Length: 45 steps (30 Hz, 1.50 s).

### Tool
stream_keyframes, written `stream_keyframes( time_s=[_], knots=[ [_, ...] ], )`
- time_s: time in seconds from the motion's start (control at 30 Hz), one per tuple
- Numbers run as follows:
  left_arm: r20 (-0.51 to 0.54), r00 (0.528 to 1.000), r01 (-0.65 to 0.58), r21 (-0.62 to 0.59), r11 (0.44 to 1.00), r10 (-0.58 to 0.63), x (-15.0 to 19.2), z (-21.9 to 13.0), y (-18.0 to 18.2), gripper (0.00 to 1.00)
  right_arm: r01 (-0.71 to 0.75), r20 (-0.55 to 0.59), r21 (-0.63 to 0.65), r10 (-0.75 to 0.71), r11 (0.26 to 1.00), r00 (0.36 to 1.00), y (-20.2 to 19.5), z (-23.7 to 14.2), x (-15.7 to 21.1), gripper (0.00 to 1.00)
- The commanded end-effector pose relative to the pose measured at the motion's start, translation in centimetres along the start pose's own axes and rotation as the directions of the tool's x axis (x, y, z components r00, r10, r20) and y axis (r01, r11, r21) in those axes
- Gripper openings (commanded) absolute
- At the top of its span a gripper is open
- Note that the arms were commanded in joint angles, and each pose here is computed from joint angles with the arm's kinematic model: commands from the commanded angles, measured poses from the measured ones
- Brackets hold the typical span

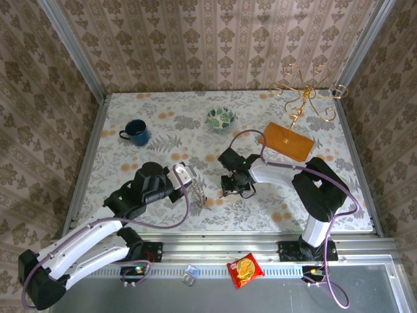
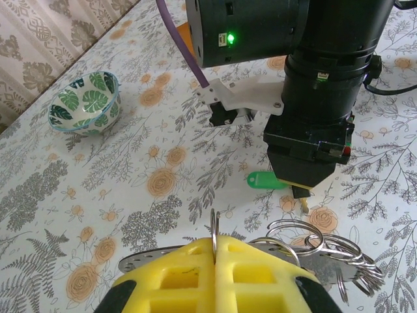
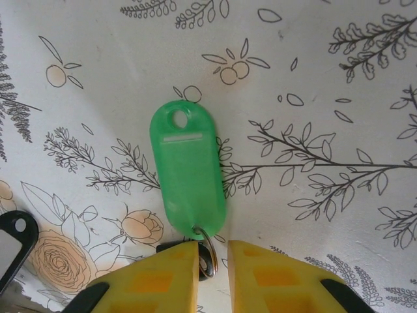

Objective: Put the keys on the keyring

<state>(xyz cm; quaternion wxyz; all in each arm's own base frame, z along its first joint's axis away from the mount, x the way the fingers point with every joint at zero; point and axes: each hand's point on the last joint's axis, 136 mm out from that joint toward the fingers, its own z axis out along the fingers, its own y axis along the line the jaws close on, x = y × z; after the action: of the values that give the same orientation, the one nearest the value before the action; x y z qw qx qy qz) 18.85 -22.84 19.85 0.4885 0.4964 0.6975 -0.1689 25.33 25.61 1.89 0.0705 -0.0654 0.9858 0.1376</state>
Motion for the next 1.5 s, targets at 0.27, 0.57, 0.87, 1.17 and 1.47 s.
stream_keyframes(
  time_s=[0.27, 0.57, 0.87, 1.17, 1.47],
  knots=[
    [0.031, 0.999, -0.026, 0.011, 1.0, 0.026, -0.47, 0.14, -0.35, 0.0, 0.023, 0.011, 0.003, -0.023, 1.0, 1.0, 0.28, -0.53, -0.76, 0.03],
    [0.025, 0.999, -0.024, 0.013, 1.0, 0.024, -0.23, 0.23, -0.45, 0.0, 0.041, 0.007, 0.018, -0.041, 0.999, 0.999, 0.14, -0.48, -0.88, 0.1],
    [0.026, 0.999, -0.026, 0.014, 1.0, 0.026, -0.28, 0.25, -0.47, 0.0, 0.065, 0.006, 0.042, -0.065, 0.997, 0.998, -0.04, -0.51, -1.24, 0.16],
    [0.024, 0.999, -0.024, 0.016, 1.0, 0.024, -0.25, 0.28, -0.5, 0.0, 0.073, 0.007, 0.048, -0.073, 0.996, 0.997, 0.05, -0.26, -1.58, 0.15],
    [0.023, 0.999, -0.026, 0.019, 0.999, 0.025, -0.19, 0.29, -0.59, 0.0, 0.073, -0.012, 0.065, -0.073, 0.995, 0.997, -0.34, -0.3, -1.26, 0.15]
  ],
)
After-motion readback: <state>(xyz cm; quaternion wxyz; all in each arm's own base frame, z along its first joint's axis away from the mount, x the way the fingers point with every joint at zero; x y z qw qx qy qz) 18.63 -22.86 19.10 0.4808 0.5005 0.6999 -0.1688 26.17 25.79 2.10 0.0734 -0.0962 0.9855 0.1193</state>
